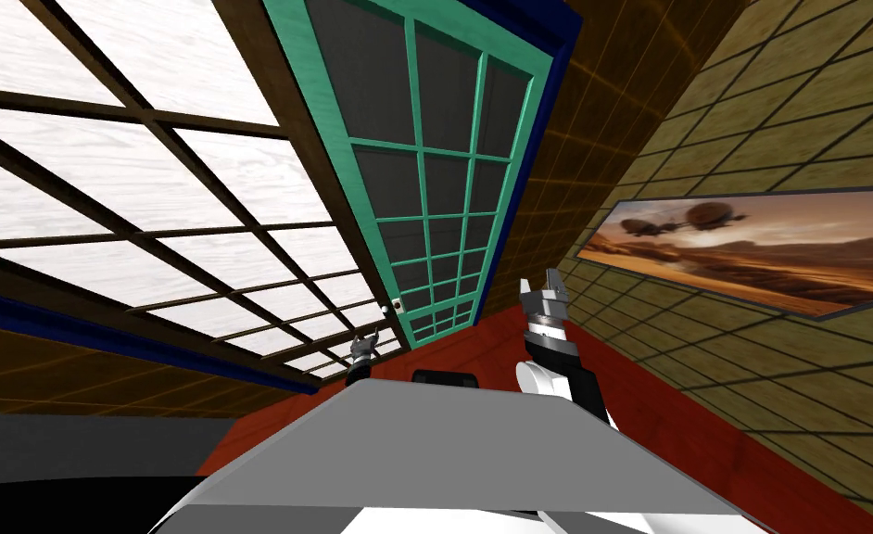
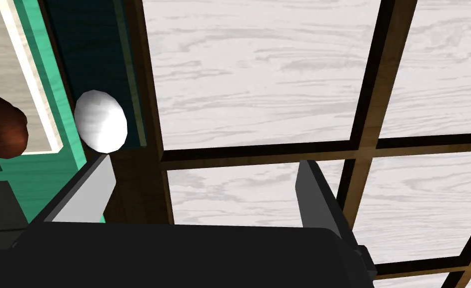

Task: Pull the door open

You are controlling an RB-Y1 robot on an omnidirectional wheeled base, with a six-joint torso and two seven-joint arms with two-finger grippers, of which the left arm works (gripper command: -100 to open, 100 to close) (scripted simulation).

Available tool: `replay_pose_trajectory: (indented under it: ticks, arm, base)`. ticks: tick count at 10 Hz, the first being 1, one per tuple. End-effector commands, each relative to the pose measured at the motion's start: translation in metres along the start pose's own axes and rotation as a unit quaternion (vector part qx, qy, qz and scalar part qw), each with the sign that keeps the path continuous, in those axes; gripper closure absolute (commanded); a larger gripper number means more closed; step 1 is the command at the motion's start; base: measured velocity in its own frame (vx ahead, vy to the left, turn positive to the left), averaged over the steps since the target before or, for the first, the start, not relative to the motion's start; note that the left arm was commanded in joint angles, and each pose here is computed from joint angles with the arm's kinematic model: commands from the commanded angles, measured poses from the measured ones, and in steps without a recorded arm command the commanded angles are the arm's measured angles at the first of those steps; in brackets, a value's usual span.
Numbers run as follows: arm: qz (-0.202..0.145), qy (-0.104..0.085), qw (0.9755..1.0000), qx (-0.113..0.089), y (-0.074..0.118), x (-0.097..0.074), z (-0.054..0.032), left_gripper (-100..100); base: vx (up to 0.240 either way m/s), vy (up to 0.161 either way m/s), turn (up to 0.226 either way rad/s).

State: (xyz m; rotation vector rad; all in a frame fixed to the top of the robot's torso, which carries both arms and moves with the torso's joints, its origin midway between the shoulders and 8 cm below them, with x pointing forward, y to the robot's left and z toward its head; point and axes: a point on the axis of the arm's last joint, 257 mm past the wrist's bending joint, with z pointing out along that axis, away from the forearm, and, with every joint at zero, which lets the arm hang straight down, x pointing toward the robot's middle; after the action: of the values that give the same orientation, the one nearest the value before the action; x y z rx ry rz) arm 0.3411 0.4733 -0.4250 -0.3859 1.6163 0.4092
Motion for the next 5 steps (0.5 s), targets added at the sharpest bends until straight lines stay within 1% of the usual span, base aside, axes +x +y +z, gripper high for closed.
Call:
replay_pose_trajectory:
  ticks: [1,3,4,5]
  arm:
    - [-0.006,-0.011,0.9999,0.010,-0.013,-0.009,0.0083,-100]
    - [-0.014,-0.025,0.9993,0.023,-0.033,-0.022,0.0189,-100]
    - [-0.014,-0.021,0.9994,0.023,-0.034,-0.018,0.0173,-100]
    - [-0.014,-0.025,0.9993,0.023,-0.033,-0.022,0.0189,-100]
  base:
    - [0.164,0.049,-0.103]
    - [0.201,0.042,-0.108]
    - [0.126,0.042,-0.021]
    - [0.027,-0.006,0.034]
